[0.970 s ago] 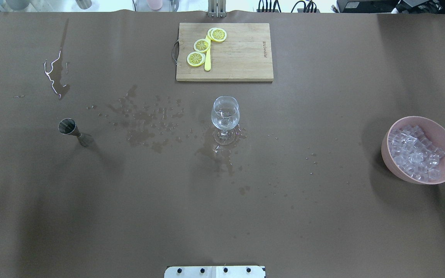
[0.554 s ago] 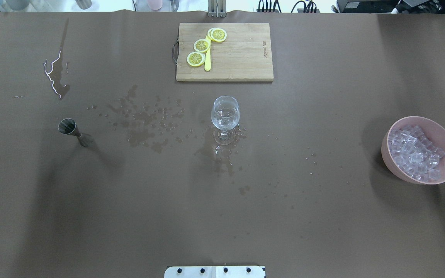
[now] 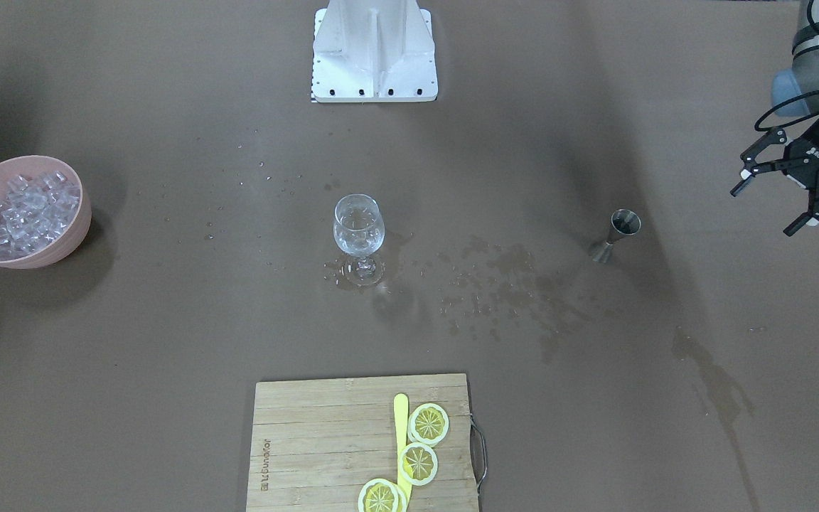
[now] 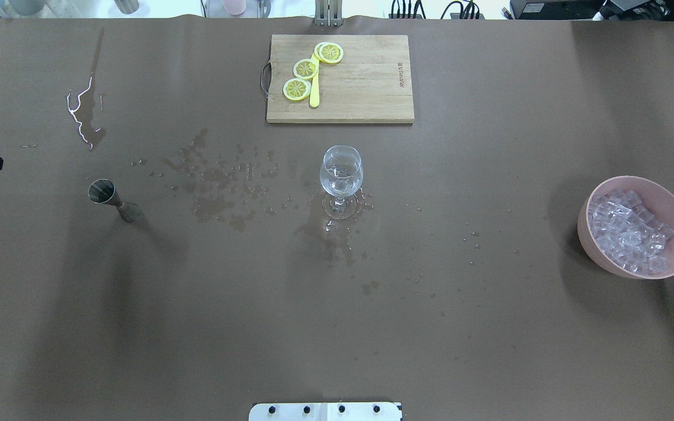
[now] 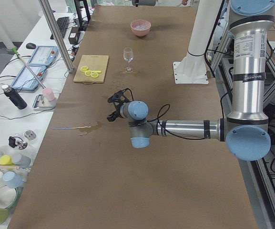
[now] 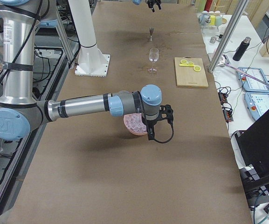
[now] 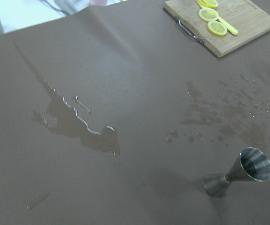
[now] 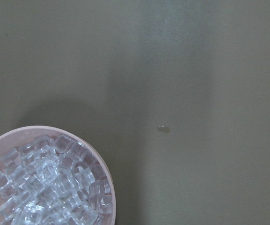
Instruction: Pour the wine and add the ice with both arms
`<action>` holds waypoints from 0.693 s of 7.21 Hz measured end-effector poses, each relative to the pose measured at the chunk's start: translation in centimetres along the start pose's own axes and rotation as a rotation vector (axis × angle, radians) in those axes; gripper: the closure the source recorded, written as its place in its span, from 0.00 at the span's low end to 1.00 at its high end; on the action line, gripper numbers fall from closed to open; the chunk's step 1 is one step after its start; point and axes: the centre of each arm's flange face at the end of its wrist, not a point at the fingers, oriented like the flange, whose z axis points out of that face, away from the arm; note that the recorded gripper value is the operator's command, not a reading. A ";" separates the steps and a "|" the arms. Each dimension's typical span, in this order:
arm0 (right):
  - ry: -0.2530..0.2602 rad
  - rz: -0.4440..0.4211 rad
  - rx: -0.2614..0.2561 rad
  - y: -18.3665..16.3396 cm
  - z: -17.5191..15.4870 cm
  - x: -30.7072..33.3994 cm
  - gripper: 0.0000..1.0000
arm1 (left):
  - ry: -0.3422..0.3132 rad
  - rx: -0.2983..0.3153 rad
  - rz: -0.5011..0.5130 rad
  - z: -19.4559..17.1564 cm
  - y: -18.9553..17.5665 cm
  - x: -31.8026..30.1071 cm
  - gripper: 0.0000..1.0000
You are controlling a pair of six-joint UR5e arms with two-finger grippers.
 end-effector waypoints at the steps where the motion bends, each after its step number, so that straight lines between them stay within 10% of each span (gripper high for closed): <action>1: 0.000 0.000 -0.001 0.0 0.1 0.0 0.00 | 0.038 0.009 0.024 1.1 1.0 1.2 0.02; 5: 0.001 0.001 -0.010 -0.7 0.7 0.3 0.00 | 0.121 -0.013 -0.041 7.0 4.5 6.2 0.03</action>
